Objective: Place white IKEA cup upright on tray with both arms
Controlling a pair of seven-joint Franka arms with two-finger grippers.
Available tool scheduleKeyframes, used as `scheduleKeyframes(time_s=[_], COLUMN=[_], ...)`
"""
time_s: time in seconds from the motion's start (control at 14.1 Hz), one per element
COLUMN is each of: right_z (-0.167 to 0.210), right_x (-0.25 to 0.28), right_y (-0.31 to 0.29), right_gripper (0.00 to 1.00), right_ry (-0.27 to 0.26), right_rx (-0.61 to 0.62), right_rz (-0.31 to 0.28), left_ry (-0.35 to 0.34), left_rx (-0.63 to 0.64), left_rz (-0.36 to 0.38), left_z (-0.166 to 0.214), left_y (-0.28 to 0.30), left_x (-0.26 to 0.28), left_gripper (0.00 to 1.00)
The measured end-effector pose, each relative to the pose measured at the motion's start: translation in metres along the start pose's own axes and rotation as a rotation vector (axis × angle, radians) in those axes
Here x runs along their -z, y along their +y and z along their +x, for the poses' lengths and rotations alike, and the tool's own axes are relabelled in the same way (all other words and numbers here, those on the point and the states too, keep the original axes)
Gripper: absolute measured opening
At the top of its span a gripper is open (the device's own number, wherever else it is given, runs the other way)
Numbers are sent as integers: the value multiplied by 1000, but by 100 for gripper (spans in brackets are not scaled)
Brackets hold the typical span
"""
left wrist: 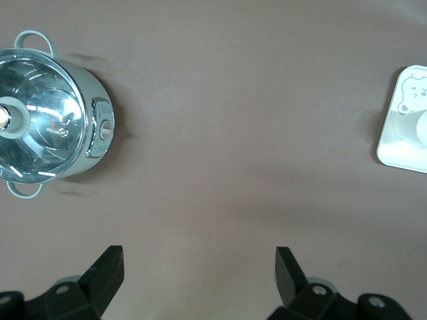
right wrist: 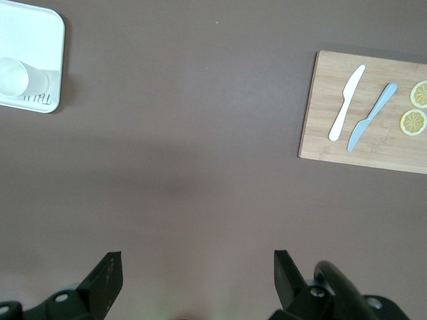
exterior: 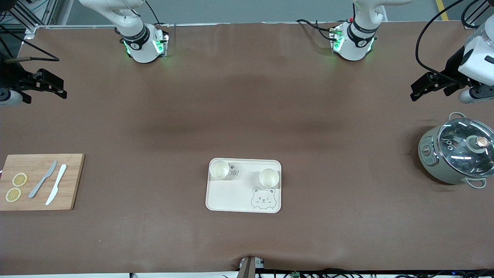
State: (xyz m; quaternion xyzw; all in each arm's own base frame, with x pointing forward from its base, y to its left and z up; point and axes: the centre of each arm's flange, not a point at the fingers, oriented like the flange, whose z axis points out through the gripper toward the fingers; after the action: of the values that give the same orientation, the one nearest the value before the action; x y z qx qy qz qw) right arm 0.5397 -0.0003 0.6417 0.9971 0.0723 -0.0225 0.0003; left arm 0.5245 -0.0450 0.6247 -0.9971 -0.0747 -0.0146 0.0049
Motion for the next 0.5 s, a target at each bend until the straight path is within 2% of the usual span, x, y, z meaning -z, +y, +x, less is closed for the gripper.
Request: scheduleKeyframes(time_s=[0.5], right_z=[-1], right_x=[0], right_y=[1], right_gripper=[100], right_ry=[-7], right_rx=[-1], right_rz=[1], left_ry=[-7], left_rx=[0], left_rz=[0], left_z=[10], left_y=[2], left_x=[-5], left_gripper=[100])
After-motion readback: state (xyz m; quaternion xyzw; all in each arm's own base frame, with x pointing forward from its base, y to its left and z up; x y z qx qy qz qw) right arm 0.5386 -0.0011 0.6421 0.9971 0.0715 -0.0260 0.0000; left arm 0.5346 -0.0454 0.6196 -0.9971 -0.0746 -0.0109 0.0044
